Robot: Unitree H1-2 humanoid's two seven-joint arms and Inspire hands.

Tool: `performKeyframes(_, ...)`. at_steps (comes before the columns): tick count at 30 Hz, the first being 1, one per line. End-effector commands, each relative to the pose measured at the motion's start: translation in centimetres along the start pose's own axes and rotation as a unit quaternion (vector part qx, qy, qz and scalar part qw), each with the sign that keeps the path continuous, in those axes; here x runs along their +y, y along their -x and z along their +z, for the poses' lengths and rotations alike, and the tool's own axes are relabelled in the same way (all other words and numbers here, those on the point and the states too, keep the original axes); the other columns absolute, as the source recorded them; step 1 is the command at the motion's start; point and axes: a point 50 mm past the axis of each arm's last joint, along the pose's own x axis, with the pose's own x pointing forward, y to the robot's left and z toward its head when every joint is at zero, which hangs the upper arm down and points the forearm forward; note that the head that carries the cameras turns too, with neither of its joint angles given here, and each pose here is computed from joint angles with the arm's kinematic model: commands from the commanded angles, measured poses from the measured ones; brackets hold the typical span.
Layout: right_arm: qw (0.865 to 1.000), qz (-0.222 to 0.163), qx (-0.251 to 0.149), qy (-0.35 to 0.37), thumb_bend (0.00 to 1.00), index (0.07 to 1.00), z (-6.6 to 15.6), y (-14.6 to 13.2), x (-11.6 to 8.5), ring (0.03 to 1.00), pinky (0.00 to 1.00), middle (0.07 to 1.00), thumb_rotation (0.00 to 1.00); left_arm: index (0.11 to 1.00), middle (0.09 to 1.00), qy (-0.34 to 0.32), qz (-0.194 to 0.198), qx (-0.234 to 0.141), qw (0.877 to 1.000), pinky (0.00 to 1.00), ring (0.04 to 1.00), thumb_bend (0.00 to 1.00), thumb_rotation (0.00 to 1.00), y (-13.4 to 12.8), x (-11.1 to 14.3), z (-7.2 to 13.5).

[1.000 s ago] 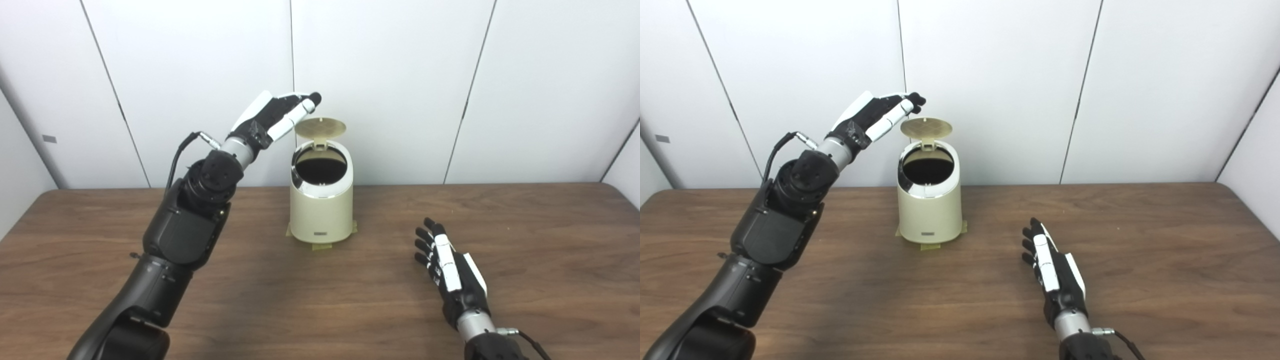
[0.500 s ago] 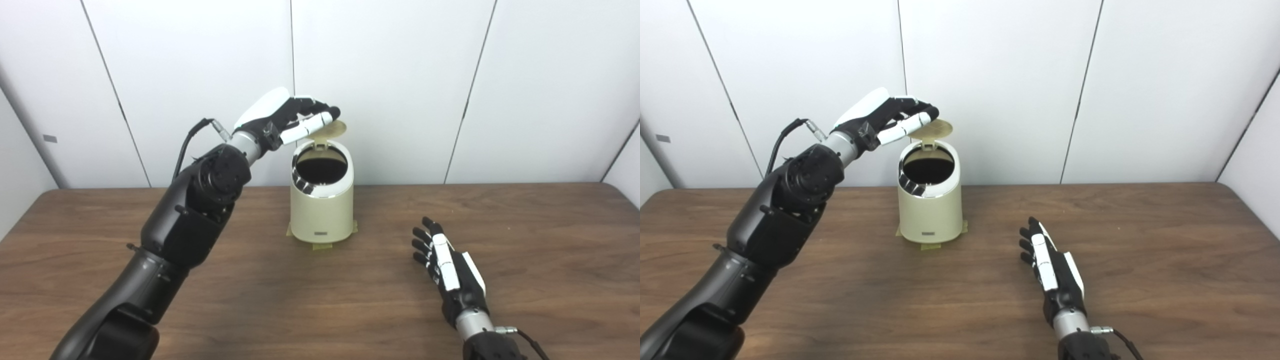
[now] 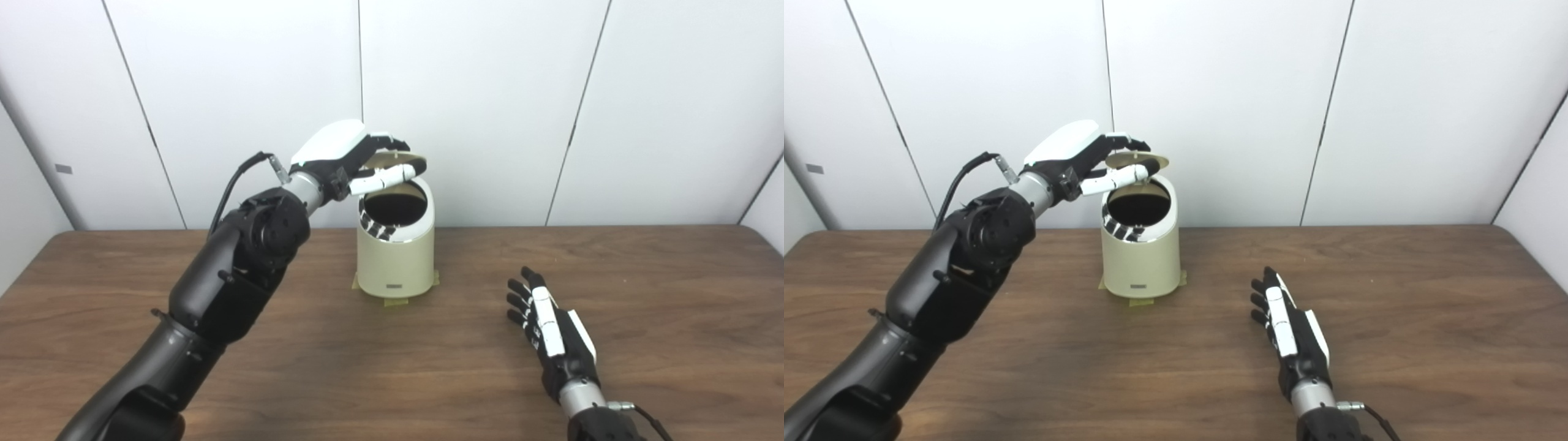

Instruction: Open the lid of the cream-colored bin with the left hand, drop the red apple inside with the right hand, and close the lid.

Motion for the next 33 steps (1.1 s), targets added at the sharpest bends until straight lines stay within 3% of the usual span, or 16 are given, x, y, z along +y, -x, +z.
performKeyframes(1, 0.999, 0.009, -0.031, -0.004, 0.58, 0.977, 1.8, -0.8, 0.4, 0.910, 0.89, 0.911, 0.99, 0.815, 0.860, -0.034, 0.040, -0.028, 0.998, 0.81, 0.877, 0.58, 1.00, 0.0, 2.8, 0.8)
performKeyframes(6, 0.999, 0.011, -0.031, -0.007, 0.58, 0.972, 1.9, -0.8, 0.4, 0.907, 0.89, 0.909, 0.98, 0.809, 0.826, -0.032, 0.029, -0.023, 0.999, 0.75, 0.831, 0.55, 1.00, 0.4, 2.1, 0.5)
performKeyframes(20, 1.000, 0.010, -0.027, -0.003, 0.59, 0.967, 2.0, -0.9, 0.2, 0.883, 0.89, 0.897, 0.97, 0.814, 0.836, -0.080, -0.018, -0.021, 0.996, 0.82, 0.860, 0.56, 1.00, 2.1, 0.3, 0.4)
performKeyframes(26, 1.000, 0.018, -0.023, -0.002, 0.59, 0.969, 2.0, -0.9, 0.4, 0.893, 0.89, 0.894, 0.99, 0.814, 0.845, -0.081, -0.045, -0.012, 0.996, 0.78, 0.862, 0.60, 1.00, 2.8, -0.9, 0.0)
performKeyframes(33, 1.000, 0.018, -0.020, -0.001, 0.57, 0.963, 2.1, -0.9, 0.5, 0.962, 0.91, 0.892, 0.98, 0.829, 0.863, -0.087, -0.074, -0.011, 0.993, 0.85, 0.895, 0.58, 1.00, 3.1, -2.2, -0.3)
